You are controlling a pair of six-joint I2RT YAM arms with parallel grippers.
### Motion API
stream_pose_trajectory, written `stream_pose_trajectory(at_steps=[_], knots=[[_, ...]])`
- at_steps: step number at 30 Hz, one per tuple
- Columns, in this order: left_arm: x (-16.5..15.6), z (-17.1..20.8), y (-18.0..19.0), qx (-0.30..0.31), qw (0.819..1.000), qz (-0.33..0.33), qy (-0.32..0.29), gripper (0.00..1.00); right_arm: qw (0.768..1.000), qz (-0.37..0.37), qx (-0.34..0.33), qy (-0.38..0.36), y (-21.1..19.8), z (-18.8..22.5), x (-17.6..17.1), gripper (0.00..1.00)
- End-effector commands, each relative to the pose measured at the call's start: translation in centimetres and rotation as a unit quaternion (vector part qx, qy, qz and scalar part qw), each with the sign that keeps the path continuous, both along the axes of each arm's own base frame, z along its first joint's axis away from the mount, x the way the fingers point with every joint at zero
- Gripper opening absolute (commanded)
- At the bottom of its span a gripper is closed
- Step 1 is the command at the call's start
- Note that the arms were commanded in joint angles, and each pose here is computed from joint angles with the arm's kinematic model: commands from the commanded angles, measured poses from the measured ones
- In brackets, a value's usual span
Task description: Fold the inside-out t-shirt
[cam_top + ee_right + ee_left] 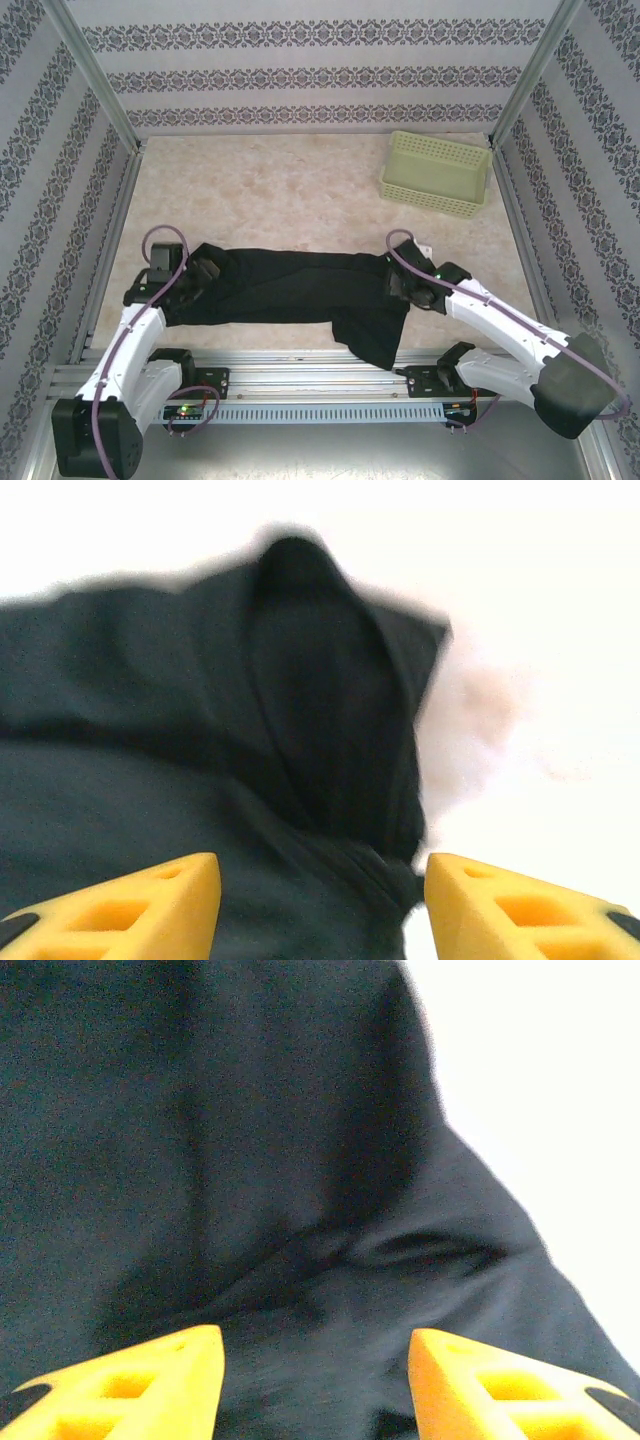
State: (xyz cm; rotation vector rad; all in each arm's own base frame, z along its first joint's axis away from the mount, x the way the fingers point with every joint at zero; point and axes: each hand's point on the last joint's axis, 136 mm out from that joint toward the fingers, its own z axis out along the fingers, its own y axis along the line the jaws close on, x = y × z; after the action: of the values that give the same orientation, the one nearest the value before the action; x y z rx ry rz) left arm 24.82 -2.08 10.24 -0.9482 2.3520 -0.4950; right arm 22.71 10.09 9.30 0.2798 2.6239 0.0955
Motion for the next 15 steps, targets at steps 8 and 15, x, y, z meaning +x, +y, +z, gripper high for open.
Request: stream_pose_trajectory(at_steps=[8,15], knots=[[5.6,6.7,-15.6,0.046,0.955,-0.286,-0.069,0.69,0.998,0.062,0.005,-0.02,5.6,2.0,6.2,0.62],[5.0,0.3,-24.7,0.022,0.911,-0.412,0.005,0.73,0.993,0.085,0.062,0.05,9.0,-3.4,5.3,0.64]])
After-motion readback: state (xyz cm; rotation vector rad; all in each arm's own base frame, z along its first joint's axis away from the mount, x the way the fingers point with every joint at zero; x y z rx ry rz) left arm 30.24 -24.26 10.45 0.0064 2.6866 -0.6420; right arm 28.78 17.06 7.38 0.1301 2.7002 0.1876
